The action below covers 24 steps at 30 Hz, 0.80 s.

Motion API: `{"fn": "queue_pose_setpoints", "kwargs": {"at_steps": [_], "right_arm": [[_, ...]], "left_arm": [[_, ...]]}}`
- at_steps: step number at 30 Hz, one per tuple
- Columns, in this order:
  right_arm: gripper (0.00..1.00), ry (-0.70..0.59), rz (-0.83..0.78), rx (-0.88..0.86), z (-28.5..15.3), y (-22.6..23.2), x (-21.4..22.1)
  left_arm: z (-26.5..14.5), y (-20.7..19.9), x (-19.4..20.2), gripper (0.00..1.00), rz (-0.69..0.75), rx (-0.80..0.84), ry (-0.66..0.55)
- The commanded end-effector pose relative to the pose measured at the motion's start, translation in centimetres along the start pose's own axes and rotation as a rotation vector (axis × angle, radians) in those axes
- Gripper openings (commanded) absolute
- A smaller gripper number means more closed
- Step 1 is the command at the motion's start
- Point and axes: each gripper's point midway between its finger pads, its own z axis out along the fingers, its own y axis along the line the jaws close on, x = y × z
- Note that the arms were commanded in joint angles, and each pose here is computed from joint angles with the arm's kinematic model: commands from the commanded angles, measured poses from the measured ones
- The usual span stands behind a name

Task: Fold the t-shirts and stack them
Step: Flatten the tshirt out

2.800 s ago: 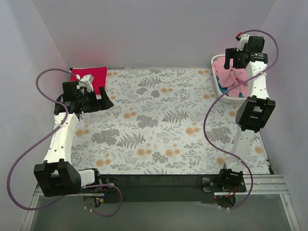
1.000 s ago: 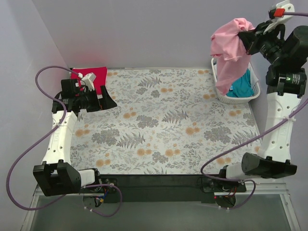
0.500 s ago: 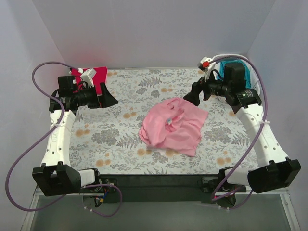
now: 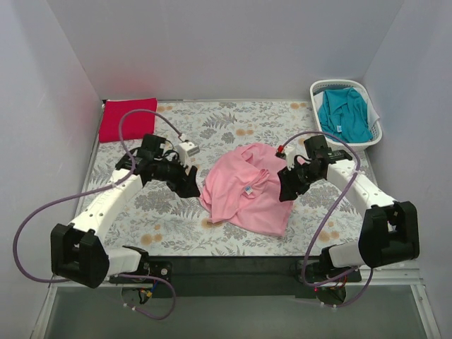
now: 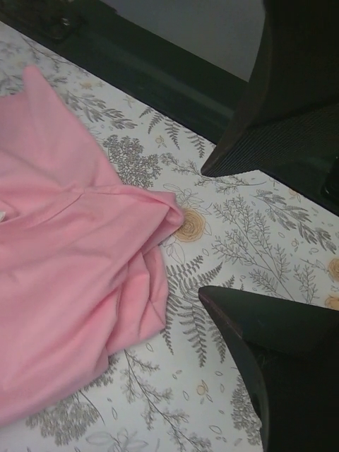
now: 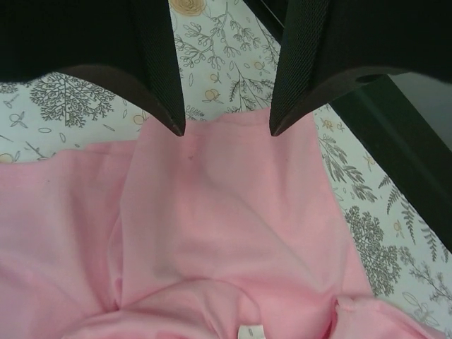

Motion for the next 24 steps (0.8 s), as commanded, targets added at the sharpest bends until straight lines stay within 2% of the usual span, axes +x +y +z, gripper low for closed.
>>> {"fn": "queue_pose_setpoints", "kwargs": {"at_steps": [1, 5, 12, 21, 22, 24], "right_arm": [[0.54, 0.048, 0.021, -0.031, 0.8, 0.2, 1.5], [0.51, 0.107, 0.05, -0.069, 1.8, 0.9, 3.2], [0.5, 0.163, 0.097, -0.033, 2.8, 0.0, 4.1], [0.59, 0.276, 0.174, 0.016, 4.4, -2.2, 5.5], [0.59, 0.286, 0.177, 0.021, 4.6, -2.4, 5.6], [0.56, 0.271, 0.158, 0.019, 4.4, -2.5, 5.0]], "left_arm": [[3.4, -1.1, 0.7, 0.6, 0.203, 0.002, 0.076], [7.1, -2.9, 3.7, 0.56, 0.315, 0.019, 0.191], [10.6, -5.6, 5.8, 0.55, 0.425, 0.077, 0.257], [12.0, -1.9, 9.2, 0.51, 0.466, -0.082, 0.347], [12.0, -1.8, 9.2, 0.5, 0.463, -0.088, 0.348], [11.6, -1.8, 9.0, 0.37, 0.436, -0.111, 0.344]]}}
